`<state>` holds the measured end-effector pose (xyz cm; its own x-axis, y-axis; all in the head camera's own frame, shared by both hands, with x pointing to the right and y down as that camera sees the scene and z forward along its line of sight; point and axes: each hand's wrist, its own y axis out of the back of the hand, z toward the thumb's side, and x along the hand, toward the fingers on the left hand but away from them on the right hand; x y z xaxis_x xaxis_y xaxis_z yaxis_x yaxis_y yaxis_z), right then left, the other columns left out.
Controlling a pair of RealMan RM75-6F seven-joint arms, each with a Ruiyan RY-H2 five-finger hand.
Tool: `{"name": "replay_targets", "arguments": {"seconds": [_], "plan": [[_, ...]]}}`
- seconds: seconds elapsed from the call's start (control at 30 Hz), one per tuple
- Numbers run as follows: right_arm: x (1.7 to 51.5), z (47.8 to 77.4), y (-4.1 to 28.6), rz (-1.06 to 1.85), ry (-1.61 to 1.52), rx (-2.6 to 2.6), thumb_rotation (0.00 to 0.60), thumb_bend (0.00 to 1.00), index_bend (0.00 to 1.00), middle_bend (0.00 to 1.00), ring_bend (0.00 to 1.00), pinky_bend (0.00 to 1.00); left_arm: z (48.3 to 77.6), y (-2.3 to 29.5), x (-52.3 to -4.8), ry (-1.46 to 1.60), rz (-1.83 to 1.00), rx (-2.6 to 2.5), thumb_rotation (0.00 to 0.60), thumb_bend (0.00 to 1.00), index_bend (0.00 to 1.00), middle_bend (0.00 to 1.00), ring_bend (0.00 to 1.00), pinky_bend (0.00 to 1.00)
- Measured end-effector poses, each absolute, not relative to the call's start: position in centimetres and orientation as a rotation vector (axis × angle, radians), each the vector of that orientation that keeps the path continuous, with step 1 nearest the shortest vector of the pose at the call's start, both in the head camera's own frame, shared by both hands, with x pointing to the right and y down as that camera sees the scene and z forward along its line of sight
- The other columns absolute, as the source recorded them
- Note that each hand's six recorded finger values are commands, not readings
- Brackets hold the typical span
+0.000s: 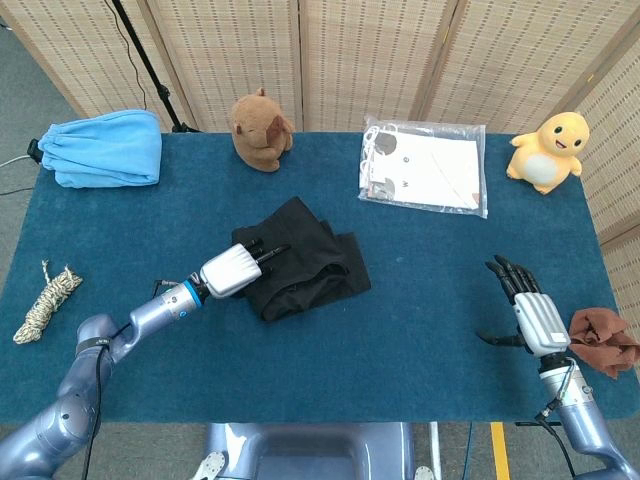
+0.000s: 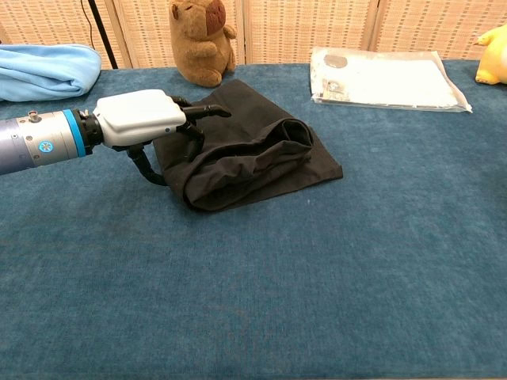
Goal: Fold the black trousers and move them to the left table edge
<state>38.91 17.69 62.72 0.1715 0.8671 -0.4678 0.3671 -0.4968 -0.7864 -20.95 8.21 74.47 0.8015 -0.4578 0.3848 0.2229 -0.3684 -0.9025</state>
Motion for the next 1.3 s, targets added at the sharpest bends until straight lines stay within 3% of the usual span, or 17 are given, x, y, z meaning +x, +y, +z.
{"name": "replay_targets", "arguments": {"seconds": [0.13, 0.37, 0.47, 0.5, 0.57, 0.63, 0.73, 0.9, 1.03, 1.3], "plan": [[38.8, 62.7, 17.7, 1.295, -1.161, -1.954, 0.6, 0.0, 0.0, 0.0, 0.0, 0.0, 74.6, 8.2, -21.0, 0.178, -0.732, -1.809, 0.6, 0.0, 0.08, 0.0, 0.05, 0.18], [38.9, 62.6, 17.7, 1.292, -1.168, -1.96, 0.6, 0.0, 0.0, 0.0, 0.0, 0.0, 75.0, 8.2, -20.3, 0.165, -0.739, -1.782, 0.6, 0.0, 0.04, 0.0, 0.03, 0.18], [39.0, 62.5, 17.6, 1.288, -1.173, -1.958, 0.6, 0.0, 0.0, 0.0, 0.0, 0.0, 75.1, 8.3, -19.9, 0.156, -0.736, -1.762, 0.6, 0.1, 0.04, 0.0, 0.03, 0.18], [39.0, 62.5, 17.6, 1.287, -1.174, -1.959, 0.6, 0.0, 0.0, 0.0, 0.0, 0.0, 75.1, 8.3, -19.8, 0.156, -0.735, -1.758, 0.6, 0.2, 0.05, 0.0, 0.04, 0.18], [39.0, 62.5, 17.6, 1.286, -1.175, -1.959, 0.6, 0.0, 0.0, 0.0, 0.0, 0.0, 75.0, 8.3, -19.7, 0.161, -0.731, -1.756, 0.6, 0.37, 0.11, 0.0, 0.11, 0.19], [39.0, 62.5, 17.6, 1.286, -1.175, -1.959, 0.6, 0.0, 0.0, 0.0, 0.0, 0.0, 74.9, 8.3, -19.6, 0.169, -0.723, -1.752, 0.6, 0.52, 0.21, 0.04, 0.24, 0.26], [39.0, 62.5, 17.6, 1.285, -1.175, -1.96, 0.6, 0.0, 0.0, 0.0, 0.0, 0.0, 74.6, 8.3, -19.5, 0.182, -0.708, -1.738, 0.6, 0.68, 0.34, 0.16, 0.38, 0.35], [39.0, 62.4, 17.6, 1.28, -1.174, -1.961, 0.6, 0.0, 0.0, 0.0, 0.0, 0.0, 74.2, 8.2, -19.6, 0.204, -0.695, -1.714, 0.6, 0.89, 0.5, 0.33, 0.52, 0.45], [38.8, 62.4, 17.7, 1.277, -1.169, -1.967, 0.6, 0.0, 0.0, 0.0, 0.0, 0.0, 73.4, 7.6, -19.8, 0.248, -0.682, -1.712, 0.6, 0.99, 0.63, 0.45, 0.61, 0.53], [38.7, 62.5, 17.8, 1.277, -1.162, -1.973, 0.6, 0.0, 0.0, 0.0, 0.0, 0.0, 72.6, 7.3, -20.0, 0.279, -0.649, -1.722, 0.6, 1.0, 0.77, 0.6, 0.72, 0.64]]}}
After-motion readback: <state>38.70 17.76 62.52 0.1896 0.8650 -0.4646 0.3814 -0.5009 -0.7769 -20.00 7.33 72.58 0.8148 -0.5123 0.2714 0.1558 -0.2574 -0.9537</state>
